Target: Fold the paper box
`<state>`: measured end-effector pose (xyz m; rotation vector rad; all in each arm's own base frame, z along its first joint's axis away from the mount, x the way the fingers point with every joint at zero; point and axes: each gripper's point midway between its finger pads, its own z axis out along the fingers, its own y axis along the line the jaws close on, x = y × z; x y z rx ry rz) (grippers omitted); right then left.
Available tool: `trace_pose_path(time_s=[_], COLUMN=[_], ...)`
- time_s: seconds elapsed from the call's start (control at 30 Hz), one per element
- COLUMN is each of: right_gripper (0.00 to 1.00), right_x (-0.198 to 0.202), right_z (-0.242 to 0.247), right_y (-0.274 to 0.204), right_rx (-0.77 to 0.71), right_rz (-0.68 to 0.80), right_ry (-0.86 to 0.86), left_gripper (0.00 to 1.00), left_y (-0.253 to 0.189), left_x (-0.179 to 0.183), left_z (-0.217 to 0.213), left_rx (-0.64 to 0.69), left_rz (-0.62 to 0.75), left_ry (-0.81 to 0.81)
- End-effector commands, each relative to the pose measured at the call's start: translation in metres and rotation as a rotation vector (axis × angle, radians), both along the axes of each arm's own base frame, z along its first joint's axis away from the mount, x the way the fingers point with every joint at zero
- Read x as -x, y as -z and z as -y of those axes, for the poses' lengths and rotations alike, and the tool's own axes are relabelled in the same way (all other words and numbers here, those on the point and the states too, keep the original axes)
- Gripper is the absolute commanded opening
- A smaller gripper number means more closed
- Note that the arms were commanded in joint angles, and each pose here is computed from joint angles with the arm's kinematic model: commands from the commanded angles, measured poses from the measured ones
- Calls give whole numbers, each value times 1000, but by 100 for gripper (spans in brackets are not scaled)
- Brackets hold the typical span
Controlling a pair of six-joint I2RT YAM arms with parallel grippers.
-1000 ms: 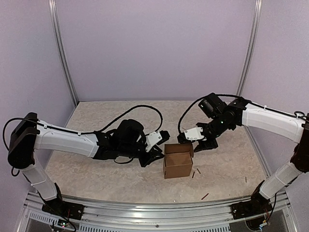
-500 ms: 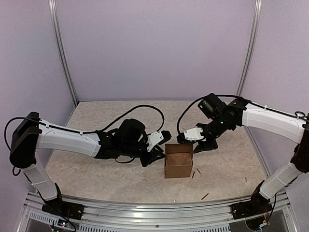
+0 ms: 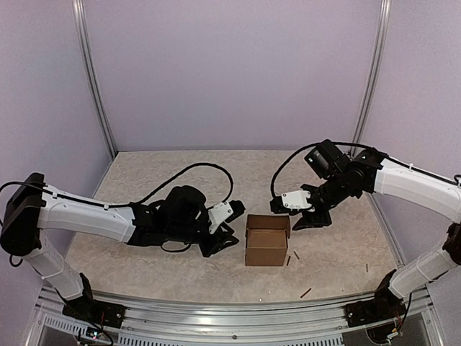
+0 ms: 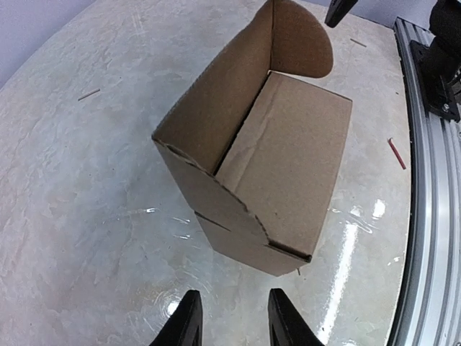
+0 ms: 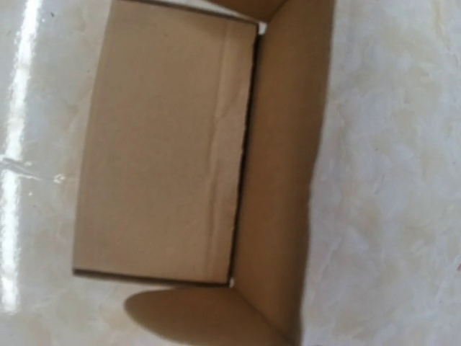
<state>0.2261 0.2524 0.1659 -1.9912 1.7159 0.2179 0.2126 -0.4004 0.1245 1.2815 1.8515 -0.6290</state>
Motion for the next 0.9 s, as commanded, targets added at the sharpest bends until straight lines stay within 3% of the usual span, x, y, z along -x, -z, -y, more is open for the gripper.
trace_pose_path(time_s=[0.0, 0.2, 0.43, 0.7, 0.87], right_gripper=[44, 45, 46, 46, 47], right_x=[4, 0, 1, 0, 2], right_z=[3, 4, 7, 10, 10], right_y=[2, 4, -5, -7, -7], right_rx=[1, 13, -5, -13, -11], right_rz=[-1, 2, 19, 32, 24], right_ry=[29, 48, 72, 99, 96], left_gripper=[34, 34, 30, 25, 13], left_y=[-48, -62, -54, -40, -29], left_x=[5, -13, -24, -9, -14], left_z=[1, 18, 21, 35, 34], left_rx=[162, 141, 77, 12, -34], left_rz=[-31, -64, -196, -279, -251], left_ry=[-63, -205, -409, -442, -498])
